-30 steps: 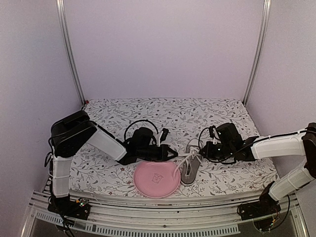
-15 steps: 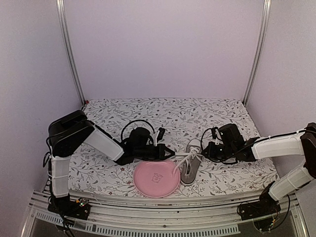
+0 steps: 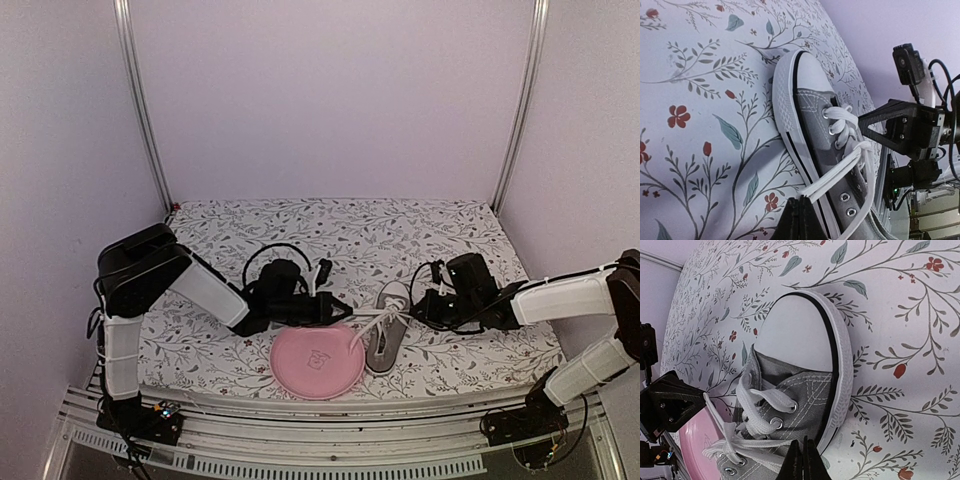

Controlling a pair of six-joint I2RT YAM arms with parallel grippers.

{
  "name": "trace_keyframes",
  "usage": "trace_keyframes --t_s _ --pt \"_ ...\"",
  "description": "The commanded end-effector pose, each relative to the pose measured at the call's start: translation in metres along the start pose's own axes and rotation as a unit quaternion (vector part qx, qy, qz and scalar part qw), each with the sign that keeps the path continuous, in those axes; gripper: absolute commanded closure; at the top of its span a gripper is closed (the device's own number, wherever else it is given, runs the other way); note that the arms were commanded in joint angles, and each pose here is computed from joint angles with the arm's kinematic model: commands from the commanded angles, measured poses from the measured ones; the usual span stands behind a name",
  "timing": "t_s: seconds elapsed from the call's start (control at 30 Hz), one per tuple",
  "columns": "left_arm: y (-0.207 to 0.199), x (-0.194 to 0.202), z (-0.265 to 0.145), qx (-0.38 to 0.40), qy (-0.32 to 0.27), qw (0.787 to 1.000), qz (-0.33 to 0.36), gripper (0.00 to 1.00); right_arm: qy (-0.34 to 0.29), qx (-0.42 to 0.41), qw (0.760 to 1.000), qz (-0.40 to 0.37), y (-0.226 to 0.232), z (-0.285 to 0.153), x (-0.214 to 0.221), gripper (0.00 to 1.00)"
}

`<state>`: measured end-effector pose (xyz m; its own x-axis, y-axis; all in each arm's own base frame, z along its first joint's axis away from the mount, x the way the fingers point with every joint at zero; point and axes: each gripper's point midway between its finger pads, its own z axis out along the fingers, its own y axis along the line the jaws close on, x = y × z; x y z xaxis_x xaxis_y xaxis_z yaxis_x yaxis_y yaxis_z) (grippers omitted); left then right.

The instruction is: Tie the shoes

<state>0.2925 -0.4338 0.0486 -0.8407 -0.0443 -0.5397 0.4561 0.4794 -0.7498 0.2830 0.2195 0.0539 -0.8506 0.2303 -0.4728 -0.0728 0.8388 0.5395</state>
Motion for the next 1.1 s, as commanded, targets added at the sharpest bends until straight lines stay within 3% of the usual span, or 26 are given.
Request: trace_keyframes --t_s 0.0,0.03,0.17,0.3,0.8,1.07 --pt "-0.022 -0.026 -0.011 0.047 -0.025 0.998 0.024 1.00 -0.008 -0.019 1.000 -0.008 0.001 -0.003 -0.004 0.98" --pt "-0.027 -0.026 -0.009 0.058 -0.020 0.998 0.028 0.96 -0.008 -0.029 0.999 -0.015 0.005 -0.004 -0.005 0.98" --pt "-0.033 -0.025 0.000 0.073 -0.012 0.997 0.030 0.57 -0.012 -0.049 0.998 -0.024 0.015 -0.008 -0.009 0.98" --pt "-0.026 -0.019 0.008 0.070 0.001 0.997 0.014 0.44 -0.015 -0.053 0.998 -0.026 0.017 -0.010 -0.010 0.98" --pt "-0.034 -0.005 0.046 0.108 0.048 0.992 0.042 0.35 -0.010 -0.061 0.998 -0.028 0.020 -0.007 -0.008 0.98" --pt "-0.035 0.000 0.059 0.121 0.060 0.990 0.036 0.35 -0.008 -0.064 0.998 -0.029 0.020 -0.006 -0.007 0.98"
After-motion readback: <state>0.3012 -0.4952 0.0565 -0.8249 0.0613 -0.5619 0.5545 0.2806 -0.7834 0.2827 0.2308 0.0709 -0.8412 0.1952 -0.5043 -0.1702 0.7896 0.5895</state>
